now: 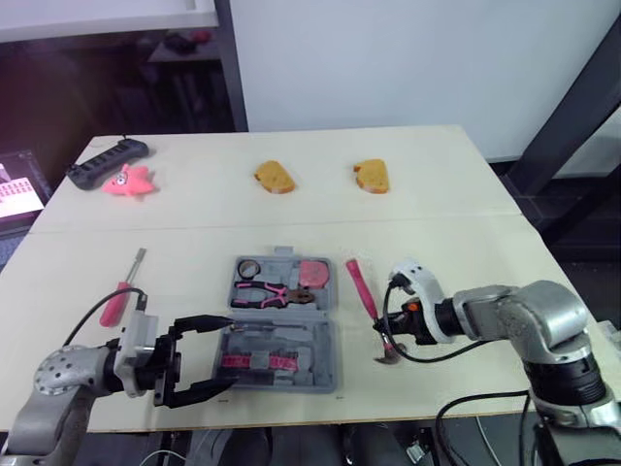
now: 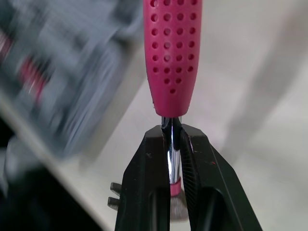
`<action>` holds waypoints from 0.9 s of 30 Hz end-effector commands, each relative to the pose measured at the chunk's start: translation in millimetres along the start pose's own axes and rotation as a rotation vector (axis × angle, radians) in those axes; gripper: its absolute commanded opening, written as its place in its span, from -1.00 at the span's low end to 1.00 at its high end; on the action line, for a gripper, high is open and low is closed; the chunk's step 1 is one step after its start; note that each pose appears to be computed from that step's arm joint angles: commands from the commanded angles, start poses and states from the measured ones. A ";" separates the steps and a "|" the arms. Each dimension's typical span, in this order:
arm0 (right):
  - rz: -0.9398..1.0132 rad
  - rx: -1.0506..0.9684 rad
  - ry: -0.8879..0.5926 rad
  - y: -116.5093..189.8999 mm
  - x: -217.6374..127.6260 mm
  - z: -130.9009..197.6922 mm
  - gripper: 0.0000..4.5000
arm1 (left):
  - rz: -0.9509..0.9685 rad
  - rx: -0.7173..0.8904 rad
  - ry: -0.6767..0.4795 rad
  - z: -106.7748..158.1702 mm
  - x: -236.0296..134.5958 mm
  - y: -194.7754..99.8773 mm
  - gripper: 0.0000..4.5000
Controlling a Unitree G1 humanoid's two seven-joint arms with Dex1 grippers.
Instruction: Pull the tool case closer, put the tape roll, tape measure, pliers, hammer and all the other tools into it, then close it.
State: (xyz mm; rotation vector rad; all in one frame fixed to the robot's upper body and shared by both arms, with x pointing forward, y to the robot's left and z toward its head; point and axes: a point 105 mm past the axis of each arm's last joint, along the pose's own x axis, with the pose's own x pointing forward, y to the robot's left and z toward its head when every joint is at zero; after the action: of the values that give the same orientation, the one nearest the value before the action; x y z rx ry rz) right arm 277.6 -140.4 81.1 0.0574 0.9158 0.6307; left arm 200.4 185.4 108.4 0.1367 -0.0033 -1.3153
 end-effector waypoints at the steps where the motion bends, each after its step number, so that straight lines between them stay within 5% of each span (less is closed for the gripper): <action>1: -0.083 0.101 -0.049 0.8 6.8 1.8 -1.00 | -0.007 0.067 -0.008 9.1 -1.8 0.5 1.00; 9: -0.254 0.328 0.040 -5.4 25.9 -37.3 -1.00 | -0.003 0.075 -0.003 8.8 -2.0 -0.5 1.00; 14: -0.293 0.399 0.065 -3.3 27.8 -52.8 -0.06 | -0.004 0.080 0.002 9.9 -3.2 -0.1 1.00; 19: -0.263 0.393 -0.069 7.2 10.2 -21.5 0.97 | 0.005 0.078 0.007 10.8 -5.6 1.3 1.00; 27: -0.352 -0.076 -0.166 40.4 -20.8 -16.0 0.97 | 0.021 0.069 0.018 11.8 -10.7 4.7 1.00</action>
State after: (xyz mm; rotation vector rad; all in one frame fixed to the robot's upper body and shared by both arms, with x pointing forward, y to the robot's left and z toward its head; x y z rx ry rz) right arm 239.4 -131.3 92.7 -0.0500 0.7944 0.2961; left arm 202.1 193.7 114.1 0.1832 -0.0178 -1.2872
